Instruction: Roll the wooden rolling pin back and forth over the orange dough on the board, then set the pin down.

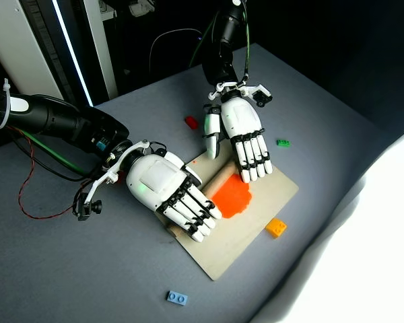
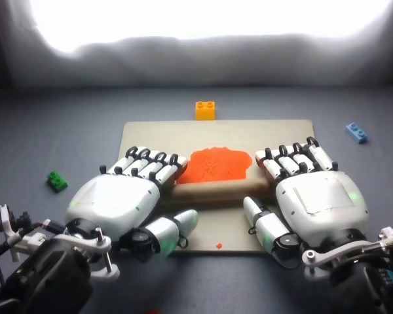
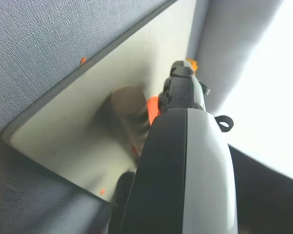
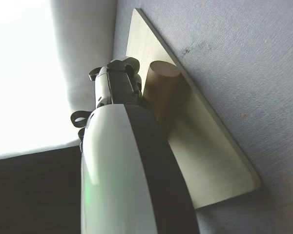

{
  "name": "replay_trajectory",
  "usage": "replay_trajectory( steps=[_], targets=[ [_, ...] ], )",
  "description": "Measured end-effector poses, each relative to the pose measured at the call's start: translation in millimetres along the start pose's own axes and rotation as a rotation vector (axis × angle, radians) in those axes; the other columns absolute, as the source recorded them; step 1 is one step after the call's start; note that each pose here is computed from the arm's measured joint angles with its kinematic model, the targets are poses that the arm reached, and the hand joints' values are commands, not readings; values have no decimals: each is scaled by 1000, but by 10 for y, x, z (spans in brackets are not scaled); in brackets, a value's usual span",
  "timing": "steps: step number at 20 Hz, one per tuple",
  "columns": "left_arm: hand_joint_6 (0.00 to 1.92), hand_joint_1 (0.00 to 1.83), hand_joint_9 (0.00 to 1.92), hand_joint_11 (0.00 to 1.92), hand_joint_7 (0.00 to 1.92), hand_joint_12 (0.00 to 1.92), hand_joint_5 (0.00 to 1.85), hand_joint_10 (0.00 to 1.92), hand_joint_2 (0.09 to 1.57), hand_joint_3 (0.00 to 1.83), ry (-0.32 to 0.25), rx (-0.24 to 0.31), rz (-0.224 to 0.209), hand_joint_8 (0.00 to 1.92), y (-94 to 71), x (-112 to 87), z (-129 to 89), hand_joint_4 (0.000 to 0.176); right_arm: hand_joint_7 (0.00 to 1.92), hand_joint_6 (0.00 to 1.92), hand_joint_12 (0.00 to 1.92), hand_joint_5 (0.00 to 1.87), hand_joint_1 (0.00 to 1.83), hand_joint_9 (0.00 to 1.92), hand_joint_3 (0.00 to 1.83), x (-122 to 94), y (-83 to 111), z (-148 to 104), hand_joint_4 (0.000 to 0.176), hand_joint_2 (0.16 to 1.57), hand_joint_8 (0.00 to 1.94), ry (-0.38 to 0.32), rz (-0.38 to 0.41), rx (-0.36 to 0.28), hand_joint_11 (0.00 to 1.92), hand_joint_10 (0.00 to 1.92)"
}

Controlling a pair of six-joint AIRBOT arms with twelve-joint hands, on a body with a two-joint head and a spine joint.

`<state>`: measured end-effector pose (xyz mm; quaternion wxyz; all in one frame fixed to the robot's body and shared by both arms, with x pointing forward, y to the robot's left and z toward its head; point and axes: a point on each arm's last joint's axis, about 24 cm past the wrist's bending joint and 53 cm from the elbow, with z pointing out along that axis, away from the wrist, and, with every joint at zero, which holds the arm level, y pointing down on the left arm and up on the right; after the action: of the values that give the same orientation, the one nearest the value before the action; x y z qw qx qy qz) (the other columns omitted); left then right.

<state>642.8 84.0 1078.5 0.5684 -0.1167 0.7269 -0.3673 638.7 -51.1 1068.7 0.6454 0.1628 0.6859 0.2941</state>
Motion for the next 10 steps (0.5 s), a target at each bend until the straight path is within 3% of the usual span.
replay_trajectory(
  steps=[7,10],
  targets=[
    [6,0,46,0,125,0,91,8,1475,0,9,0,2,9,3,34,-38,0,296,0,537,270,0,263,1,29,-2,-37,0,1452,1,11,0,0,0,0],
    [14,0,57,0,138,0,113,11,1478,1,12,-4,8,12,20,14,-66,0,310,3,592,279,0,273,1,33,12,-48,0,1455,2,12,0,-3,0,3]
  ],
)
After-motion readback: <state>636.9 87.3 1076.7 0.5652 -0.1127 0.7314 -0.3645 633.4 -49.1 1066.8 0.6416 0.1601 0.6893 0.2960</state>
